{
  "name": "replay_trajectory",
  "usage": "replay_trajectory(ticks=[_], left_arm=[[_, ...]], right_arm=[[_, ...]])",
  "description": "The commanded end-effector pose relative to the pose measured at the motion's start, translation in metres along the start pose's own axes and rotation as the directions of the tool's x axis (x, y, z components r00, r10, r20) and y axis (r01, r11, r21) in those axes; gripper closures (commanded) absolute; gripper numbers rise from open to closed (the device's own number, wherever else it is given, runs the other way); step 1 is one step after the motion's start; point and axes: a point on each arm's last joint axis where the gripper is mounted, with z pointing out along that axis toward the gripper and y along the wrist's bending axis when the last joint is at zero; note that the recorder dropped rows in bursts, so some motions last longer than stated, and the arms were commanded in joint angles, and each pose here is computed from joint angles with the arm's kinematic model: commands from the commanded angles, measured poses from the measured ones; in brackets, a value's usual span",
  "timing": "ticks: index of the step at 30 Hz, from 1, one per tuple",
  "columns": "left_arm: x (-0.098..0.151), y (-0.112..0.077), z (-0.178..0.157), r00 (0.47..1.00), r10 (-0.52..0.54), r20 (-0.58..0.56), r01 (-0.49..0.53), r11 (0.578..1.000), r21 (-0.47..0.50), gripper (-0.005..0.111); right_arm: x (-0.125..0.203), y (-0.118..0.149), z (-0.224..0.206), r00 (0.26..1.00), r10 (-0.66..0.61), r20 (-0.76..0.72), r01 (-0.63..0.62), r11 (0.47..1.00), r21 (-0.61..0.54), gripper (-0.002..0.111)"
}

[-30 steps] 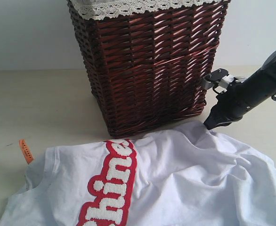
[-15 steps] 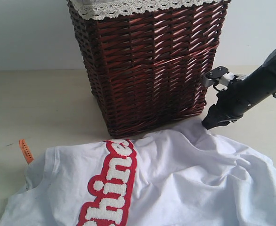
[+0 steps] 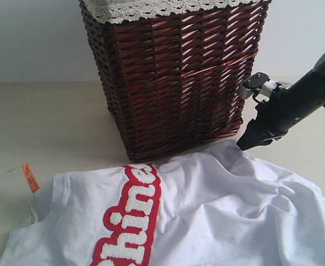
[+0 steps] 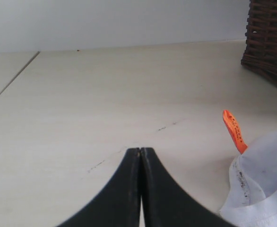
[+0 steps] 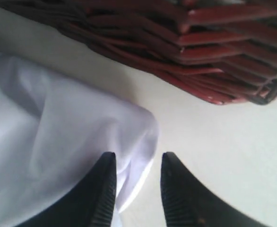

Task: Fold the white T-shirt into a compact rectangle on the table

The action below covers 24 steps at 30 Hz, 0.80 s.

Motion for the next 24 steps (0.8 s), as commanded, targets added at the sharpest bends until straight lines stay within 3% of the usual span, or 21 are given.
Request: replay_trajectory(ticks=[1,10,18,24], left_arm=[[-0.001,0.0,0.0,1.0,-0.003,0.013,0.003,1.0,0.001,0.107],[-0.001,0.0,0.0,1.0,-0.003,0.013,0.003,1.0,0.001,0.107],[-0.001,0.0,0.0,1.0,-0.003,0.013,0.003,1.0,0.001,0.107],[-0.001,0.0,0.0,1.0,-0.003,0.013,0.003,1.0,0.001,0.107]], right_arm=[[0.003,-0.005,0.003,1.0,0.012,-0.008,-0.012,1.0,0.013,0.076],[0.011,-0.006,0.017,0.999,0.025,-0.045,-0.026,0.999,-0.024,0.078],[0.015,-0.008,0.025,0.998,0.033,-0.054,-0.035,0.999,-0.026,0.108],[0.014,-0.012,0.02,0.998,0.025,-0.058,-0.024,0.999,0.033,0.108]])
